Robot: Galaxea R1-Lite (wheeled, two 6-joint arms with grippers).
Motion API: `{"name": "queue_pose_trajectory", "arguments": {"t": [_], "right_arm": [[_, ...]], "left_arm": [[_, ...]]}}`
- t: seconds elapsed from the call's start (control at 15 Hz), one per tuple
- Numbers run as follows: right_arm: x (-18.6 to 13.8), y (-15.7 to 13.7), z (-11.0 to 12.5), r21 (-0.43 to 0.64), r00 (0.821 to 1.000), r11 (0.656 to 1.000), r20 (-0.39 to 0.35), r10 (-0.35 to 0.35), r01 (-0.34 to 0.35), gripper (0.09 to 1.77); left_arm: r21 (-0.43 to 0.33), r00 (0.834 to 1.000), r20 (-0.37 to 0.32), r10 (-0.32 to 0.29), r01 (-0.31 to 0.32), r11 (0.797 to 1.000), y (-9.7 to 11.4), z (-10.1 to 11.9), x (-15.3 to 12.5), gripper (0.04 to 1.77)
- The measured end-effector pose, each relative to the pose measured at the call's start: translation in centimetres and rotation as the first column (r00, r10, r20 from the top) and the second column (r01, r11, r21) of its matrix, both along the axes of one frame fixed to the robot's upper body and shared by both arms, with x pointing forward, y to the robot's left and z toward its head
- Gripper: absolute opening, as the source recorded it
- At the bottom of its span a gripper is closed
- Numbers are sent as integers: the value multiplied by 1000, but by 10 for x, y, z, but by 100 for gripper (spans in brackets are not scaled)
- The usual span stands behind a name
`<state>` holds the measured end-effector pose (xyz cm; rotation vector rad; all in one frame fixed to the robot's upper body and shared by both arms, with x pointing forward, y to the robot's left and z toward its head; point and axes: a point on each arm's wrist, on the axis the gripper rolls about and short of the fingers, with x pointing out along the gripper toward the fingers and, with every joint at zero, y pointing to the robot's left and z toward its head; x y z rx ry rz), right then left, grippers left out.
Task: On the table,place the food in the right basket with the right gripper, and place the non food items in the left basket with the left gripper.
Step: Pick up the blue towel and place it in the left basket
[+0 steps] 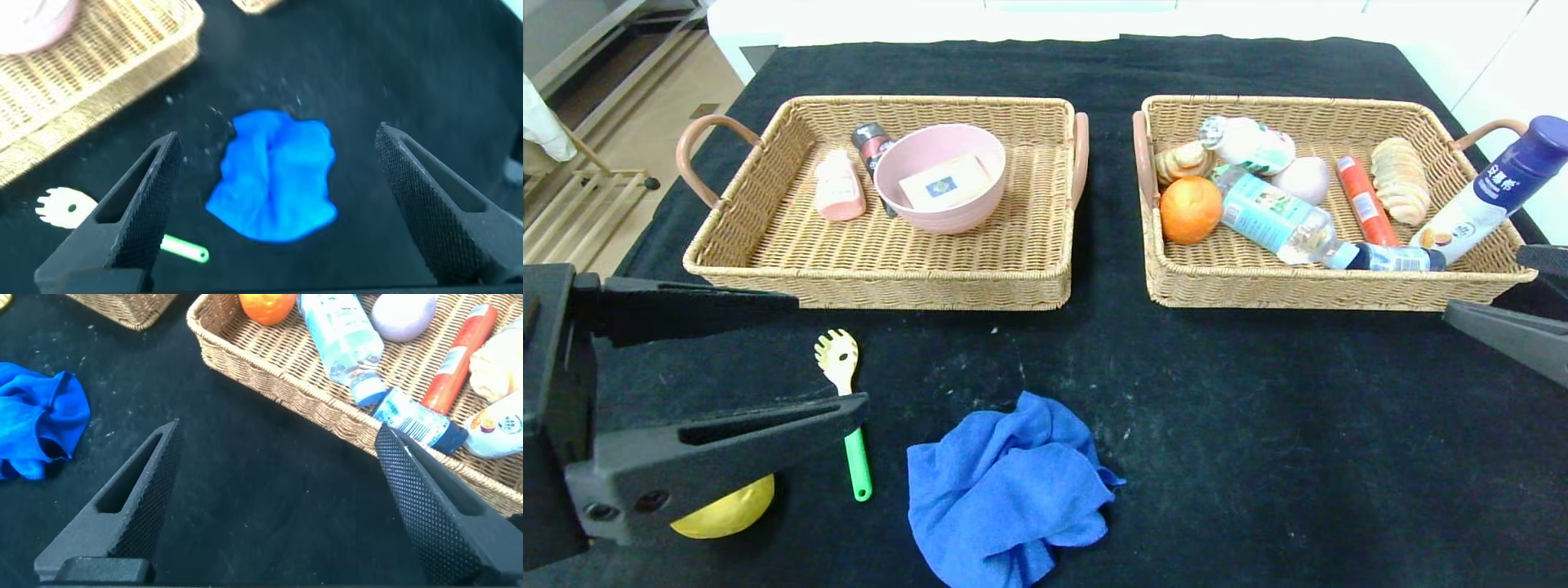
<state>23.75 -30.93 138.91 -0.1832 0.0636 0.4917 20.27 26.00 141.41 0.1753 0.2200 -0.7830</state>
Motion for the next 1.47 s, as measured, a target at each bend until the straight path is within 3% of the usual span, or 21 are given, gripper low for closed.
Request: {"name": "queue_pose_trajectory", "arguments": {"t": [0.27, 0.47, 0.73, 0.93, 1.47], "right_arm": [[-1, 0, -1, 0, 1000, 1000, -2, 5, -5, 171], [-2, 0, -1, -1, 1000, 1000, 1, 5, -5, 171], [-3, 0, 0, -1, 1000, 1000, 4, 4, -4, 171], [-3, 0, 0, -2, 1000, 1000, 4, 4, -4, 171], [-3, 0, -2, -4, 1000, 1000, -1, 7, -7, 171]], "left_arm": [[100, 997, -14, 71, -69, 993, -18, -2, 15, 172], [195, 995, -70, 77, -62, 979, -39, -17, 29, 172], [322, 984, -161, 76, -21, 947, -57, -32, 43, 172], [409, 979, -161, 122, -46, 911, -73, -41, 50, 172], [532, 969, -206, 139, -8, 846, -98, -65, 54, 172]]}}
